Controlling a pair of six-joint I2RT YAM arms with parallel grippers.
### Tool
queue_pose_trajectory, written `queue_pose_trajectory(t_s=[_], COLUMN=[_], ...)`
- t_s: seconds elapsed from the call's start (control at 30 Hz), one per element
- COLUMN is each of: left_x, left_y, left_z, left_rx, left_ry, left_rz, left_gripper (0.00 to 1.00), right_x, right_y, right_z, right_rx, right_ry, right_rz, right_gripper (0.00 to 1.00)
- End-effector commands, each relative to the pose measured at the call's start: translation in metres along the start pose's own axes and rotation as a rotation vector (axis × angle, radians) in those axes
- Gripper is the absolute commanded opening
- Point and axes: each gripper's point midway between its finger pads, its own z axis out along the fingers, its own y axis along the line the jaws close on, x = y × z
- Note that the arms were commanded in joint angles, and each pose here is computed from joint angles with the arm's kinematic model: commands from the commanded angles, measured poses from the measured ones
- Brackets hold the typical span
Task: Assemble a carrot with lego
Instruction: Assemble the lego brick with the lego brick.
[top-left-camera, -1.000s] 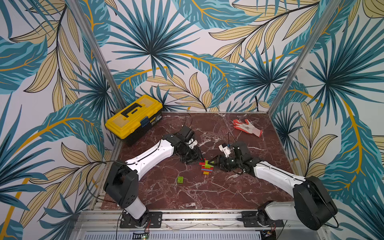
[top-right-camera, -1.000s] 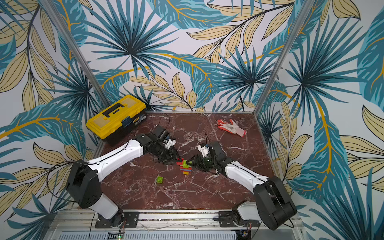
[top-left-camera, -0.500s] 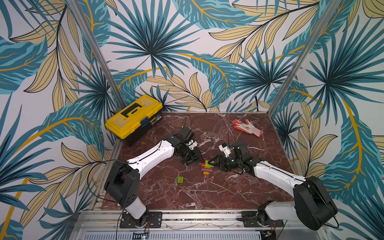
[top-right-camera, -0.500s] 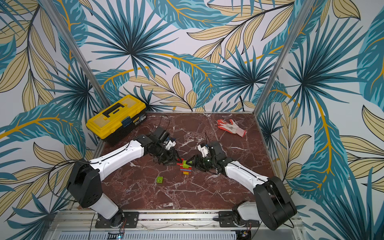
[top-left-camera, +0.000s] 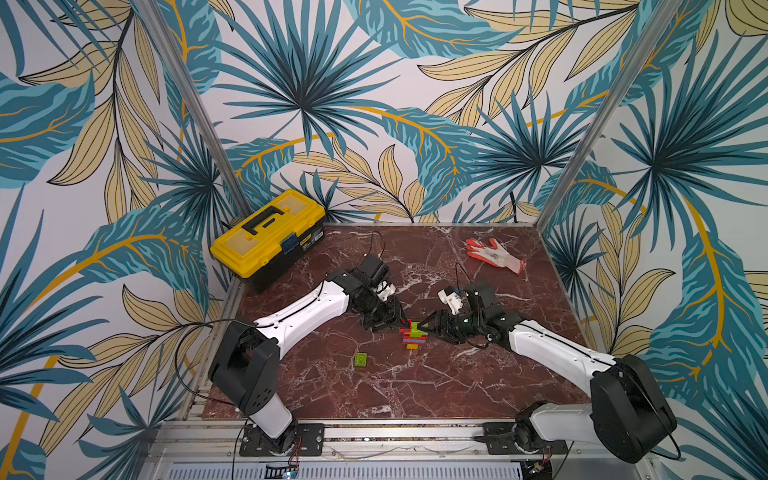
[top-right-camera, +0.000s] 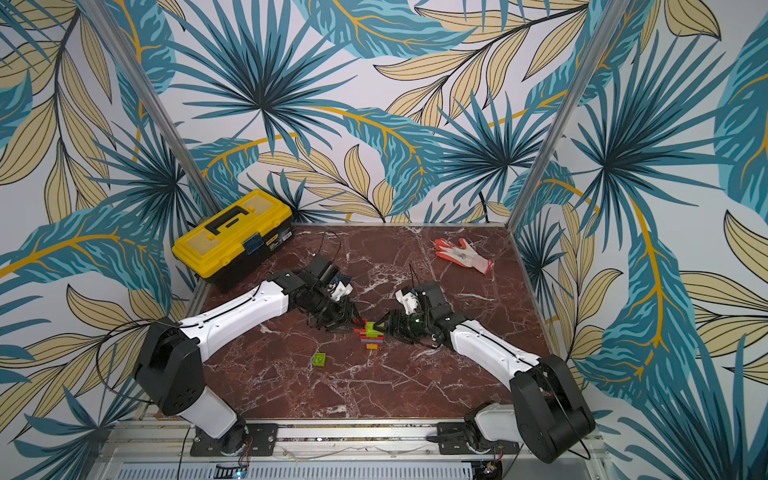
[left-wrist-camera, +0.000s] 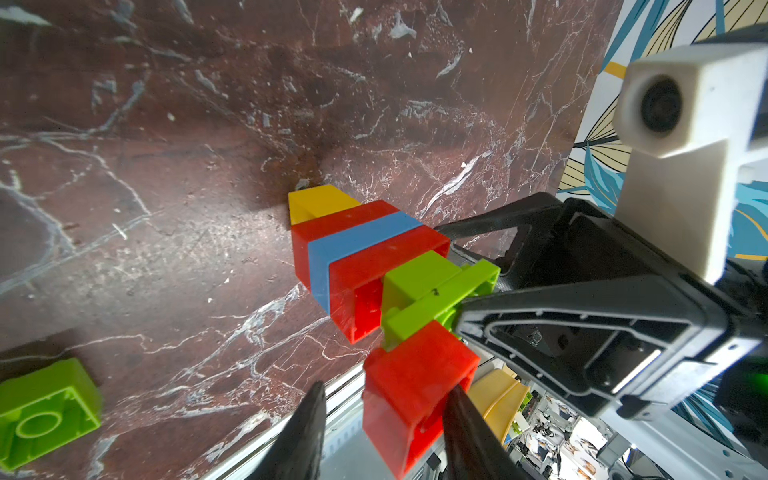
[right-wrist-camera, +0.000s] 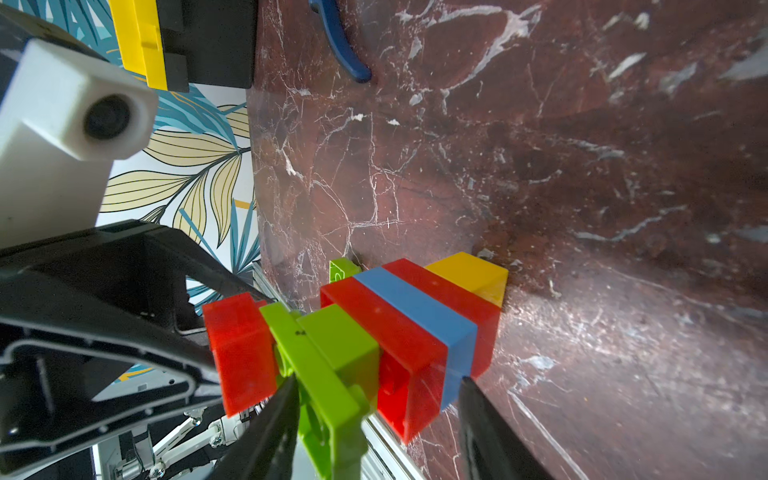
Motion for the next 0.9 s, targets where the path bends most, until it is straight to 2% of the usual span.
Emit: queue_pose_trajectory(t_s=[0.0,0.4,0.87], left_x=[-0.003,-0.009,-0.011], left_y=[0.03,0.014,-0.018], left_z=[0.003,-0.006,-0.023], left_rx=[-0.119,-0.079,-0.007], left_ry=[-0.01,-0.031,-0.06], left_rz=[-0.05,-0.026,0.036], left_gripper=[0.47,0.51,0.59], right_x=[0.015,-0.004,0.0], right_y=[-0.022,0.032,0.019], right_z=[-0.002,-0.033,-0.025], right_rx=[0.099,0.003,0.027], right_ry=[0.043,-0.045,-0.018], right_rz=[0.039,-0.089,-0.063], right_gripper=[0.59,0.73,0.72])
